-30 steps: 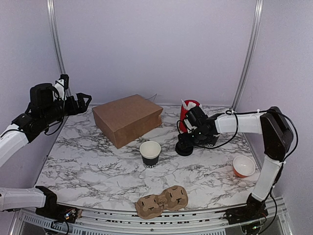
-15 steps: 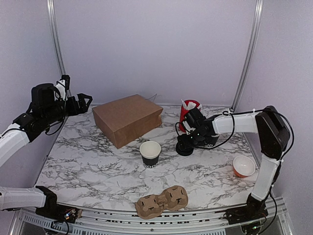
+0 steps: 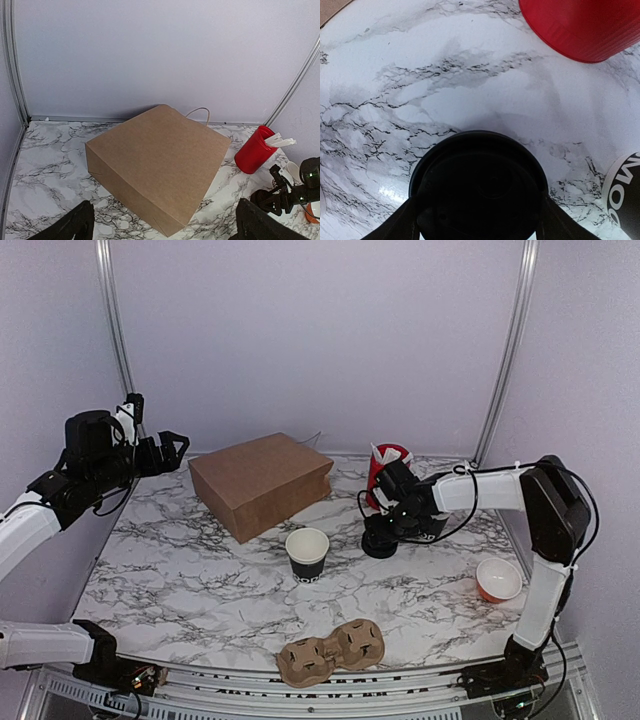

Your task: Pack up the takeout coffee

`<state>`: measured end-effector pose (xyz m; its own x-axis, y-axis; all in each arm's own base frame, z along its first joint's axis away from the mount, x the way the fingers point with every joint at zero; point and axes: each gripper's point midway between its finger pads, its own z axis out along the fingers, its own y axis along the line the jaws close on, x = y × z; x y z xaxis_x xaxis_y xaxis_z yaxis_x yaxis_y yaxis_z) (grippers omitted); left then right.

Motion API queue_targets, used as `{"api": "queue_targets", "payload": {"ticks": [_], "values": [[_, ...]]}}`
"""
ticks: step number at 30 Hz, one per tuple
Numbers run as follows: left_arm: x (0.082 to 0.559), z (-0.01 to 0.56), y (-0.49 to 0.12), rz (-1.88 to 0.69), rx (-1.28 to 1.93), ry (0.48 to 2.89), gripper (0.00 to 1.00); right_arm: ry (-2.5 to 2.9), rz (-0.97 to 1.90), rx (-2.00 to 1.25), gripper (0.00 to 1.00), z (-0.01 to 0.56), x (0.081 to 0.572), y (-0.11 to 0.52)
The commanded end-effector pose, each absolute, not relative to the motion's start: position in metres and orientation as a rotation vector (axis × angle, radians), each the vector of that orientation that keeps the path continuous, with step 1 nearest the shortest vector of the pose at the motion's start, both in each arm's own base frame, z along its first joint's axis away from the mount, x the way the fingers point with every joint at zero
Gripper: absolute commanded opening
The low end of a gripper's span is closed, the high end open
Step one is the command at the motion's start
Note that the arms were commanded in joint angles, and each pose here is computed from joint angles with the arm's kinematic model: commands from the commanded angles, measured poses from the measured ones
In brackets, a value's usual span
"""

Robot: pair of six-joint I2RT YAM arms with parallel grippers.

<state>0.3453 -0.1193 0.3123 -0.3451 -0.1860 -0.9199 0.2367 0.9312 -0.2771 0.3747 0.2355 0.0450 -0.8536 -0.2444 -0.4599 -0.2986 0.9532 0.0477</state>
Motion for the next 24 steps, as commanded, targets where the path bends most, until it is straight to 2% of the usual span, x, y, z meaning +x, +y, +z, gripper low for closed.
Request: {"api": "queue_targets", "payload": {"ticks": [1, 11, 24], "values": [[0.348, 0.312, -0.118, -0.43, 0.035, 1.862, 0.99, 2.623, 0.128, -0.376, 0.69, 0.061, 0.381, 0.237], [0.349, 0.311, -0.117, -0.424, 0.033, 1.864, 0.99, 2.591, 0.131, -0.382, 0.69, 0.082, 0.384, 0.242], [0.351, 0.306, -0.119, -0.427, 0.036, 1.877, 0.99, 2.599, 0.129, -0.386, 0.72, 0.081, 0.381, 0.241]]}}
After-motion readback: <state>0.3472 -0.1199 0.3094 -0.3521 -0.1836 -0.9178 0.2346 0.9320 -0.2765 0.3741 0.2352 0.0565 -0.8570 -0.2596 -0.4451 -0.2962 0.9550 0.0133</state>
